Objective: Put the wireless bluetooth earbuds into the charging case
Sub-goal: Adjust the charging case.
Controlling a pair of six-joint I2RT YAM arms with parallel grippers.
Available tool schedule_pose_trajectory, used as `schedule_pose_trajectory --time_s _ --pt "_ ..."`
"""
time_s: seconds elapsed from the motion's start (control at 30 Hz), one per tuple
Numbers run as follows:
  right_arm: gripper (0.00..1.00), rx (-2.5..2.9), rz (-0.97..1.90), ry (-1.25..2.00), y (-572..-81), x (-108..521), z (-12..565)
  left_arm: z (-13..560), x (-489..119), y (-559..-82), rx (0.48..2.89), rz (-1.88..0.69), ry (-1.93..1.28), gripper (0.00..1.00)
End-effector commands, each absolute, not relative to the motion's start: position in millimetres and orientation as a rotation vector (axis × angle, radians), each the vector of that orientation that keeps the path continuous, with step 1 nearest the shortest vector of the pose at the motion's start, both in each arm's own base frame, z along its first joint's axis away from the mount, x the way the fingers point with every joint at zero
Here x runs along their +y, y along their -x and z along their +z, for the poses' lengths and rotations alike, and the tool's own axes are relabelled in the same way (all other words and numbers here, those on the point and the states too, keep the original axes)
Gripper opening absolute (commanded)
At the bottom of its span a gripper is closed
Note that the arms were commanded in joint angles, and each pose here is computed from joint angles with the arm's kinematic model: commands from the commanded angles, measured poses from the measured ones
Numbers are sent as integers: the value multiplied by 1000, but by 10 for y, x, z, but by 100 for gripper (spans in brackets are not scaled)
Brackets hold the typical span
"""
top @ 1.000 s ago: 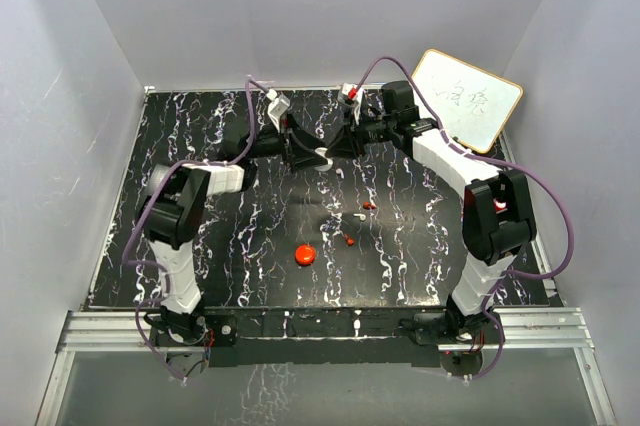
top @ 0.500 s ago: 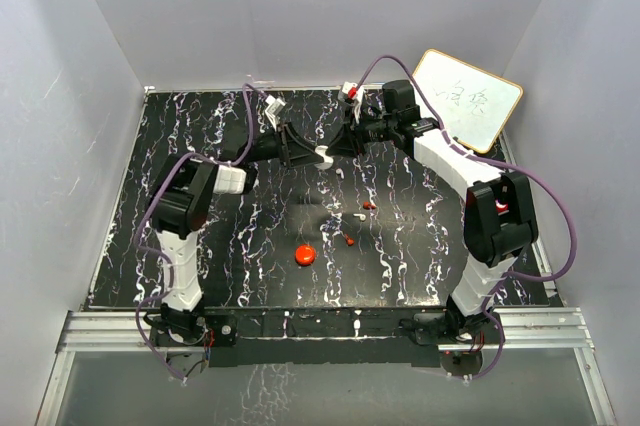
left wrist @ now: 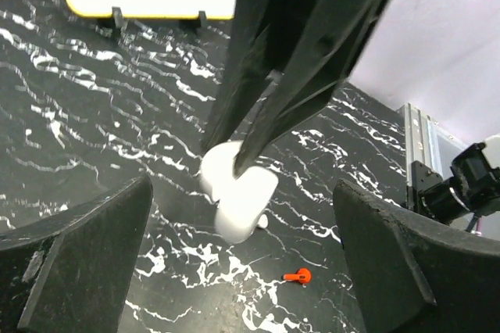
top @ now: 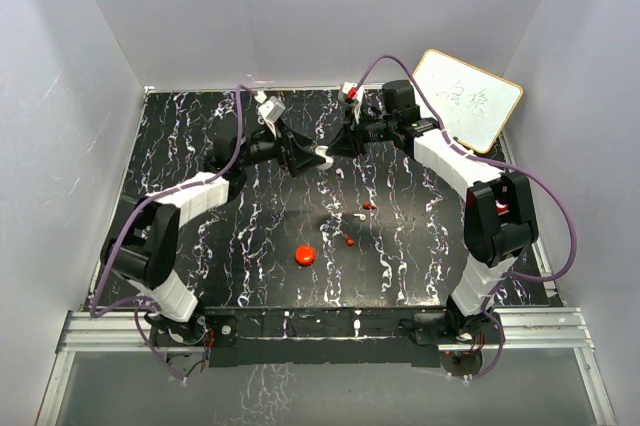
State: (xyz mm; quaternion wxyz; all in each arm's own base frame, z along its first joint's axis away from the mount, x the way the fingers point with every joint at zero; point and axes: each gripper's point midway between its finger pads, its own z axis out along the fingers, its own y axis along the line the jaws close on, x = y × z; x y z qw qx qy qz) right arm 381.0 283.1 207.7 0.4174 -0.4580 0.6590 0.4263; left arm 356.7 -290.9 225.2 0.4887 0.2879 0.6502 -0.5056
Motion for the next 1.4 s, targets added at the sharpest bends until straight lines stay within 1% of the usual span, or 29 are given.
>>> schedule_pose_trajectory --time_s 0.0,0.27,0.53,0.6,0.63,0.87,1.2,1.37 --pt "4 1521 1005 1176 -3855 2851 2544 2006 -2909 -3523 1604 -1248 -728 99" --pt "4 1514 1004 1182 -3853 2851 2551 1923 -2900 -3387 1567 -1287 -741 98" --pt "4 1502 1006 1193 -3829 2854 2569 1861 -2986 -3280 1495 -1397 -833 78" --pt "4 1499 1002 1193 -3832 2851 2583 1847 -2985 -3256 1473 -1399 -843 77" --pt "4 1496 1001 1195 -3830 2854 2586 1892 -2986 -3252 1433 -1388 -859 75" --pt "4 1503 999 1196 -3847 2854 2551 1963 -2968 -3203 1380 -1367 -884 66" --pt "4 1493 1019 1208 -3817 2867 2551 2041 -2975 -3200 1361 -1359 -904 51" --pt "4 1492 1027 1212 -3808 2869 2546 2078 -2997 -3213 1350 -1358 -913 46"
